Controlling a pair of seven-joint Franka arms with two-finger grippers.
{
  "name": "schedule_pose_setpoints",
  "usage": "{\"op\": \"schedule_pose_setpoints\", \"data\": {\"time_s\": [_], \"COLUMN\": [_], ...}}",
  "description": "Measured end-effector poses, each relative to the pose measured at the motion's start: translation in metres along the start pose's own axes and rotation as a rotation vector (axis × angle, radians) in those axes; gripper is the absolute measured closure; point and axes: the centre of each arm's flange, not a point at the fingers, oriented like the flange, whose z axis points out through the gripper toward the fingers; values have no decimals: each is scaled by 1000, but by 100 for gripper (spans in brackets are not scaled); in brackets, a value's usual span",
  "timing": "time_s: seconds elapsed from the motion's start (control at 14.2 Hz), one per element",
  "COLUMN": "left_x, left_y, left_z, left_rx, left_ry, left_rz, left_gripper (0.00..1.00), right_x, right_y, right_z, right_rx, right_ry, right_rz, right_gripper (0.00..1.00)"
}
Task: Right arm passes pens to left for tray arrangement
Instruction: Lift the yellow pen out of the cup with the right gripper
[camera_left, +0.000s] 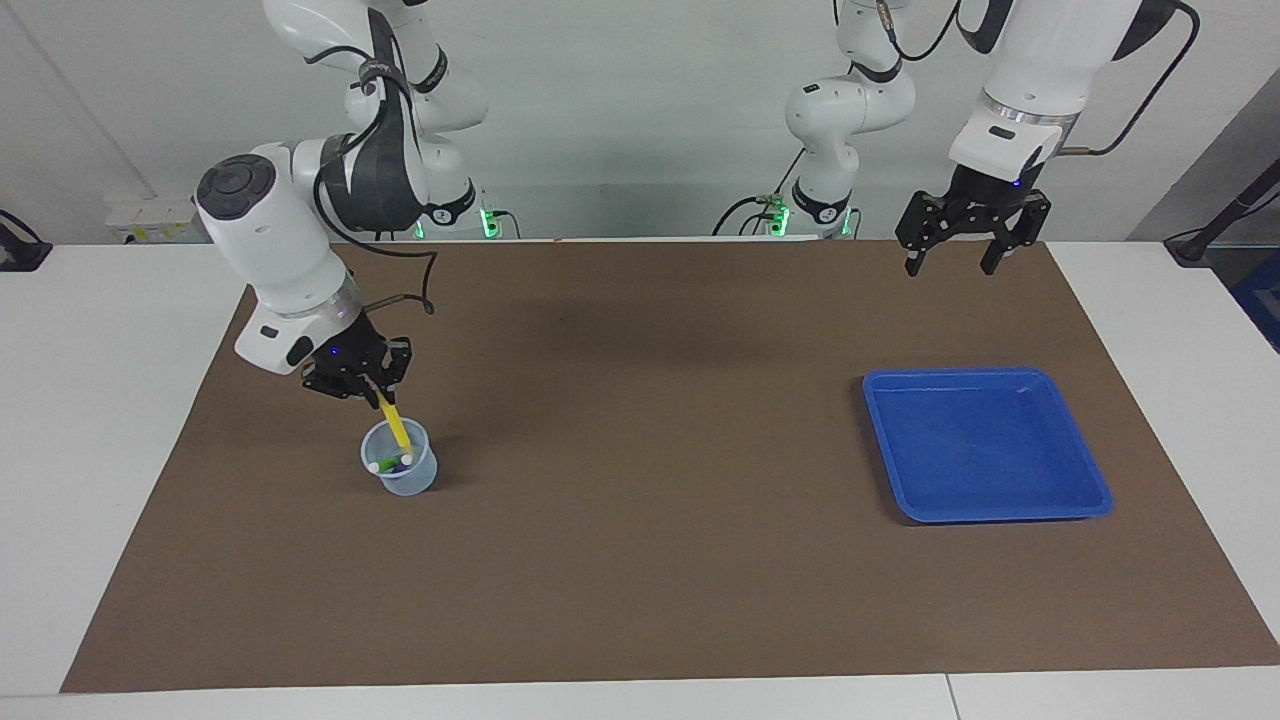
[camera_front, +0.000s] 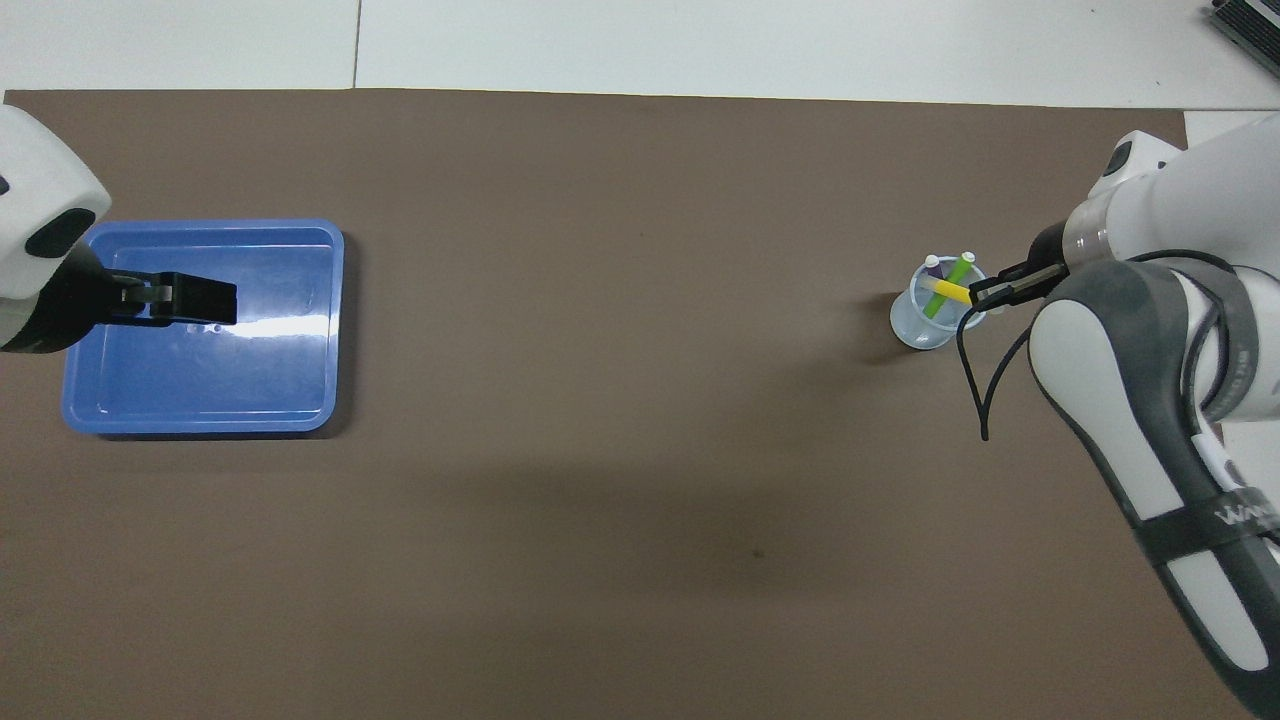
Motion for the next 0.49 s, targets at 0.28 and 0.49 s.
{"op": "schedule_pose_setpoints", "data": {"time_s": [0.28, 0.49], "left_x": [1, -1], "left_y": [-12, -19], "left_z": [0, 2], "left_rx": [3, 6], "left_ry": [-2, -20], "left_rz": [-22, -32], "left_gripper": [0, 0], "right_x": [5, 8], "right_y": [-19, -45], "right_z": [-36, -61], "right_rx": [6, 14], "right_ry": [4, 4], "right_rz": [-36, -82], "right_gripper": [84, 84]}}
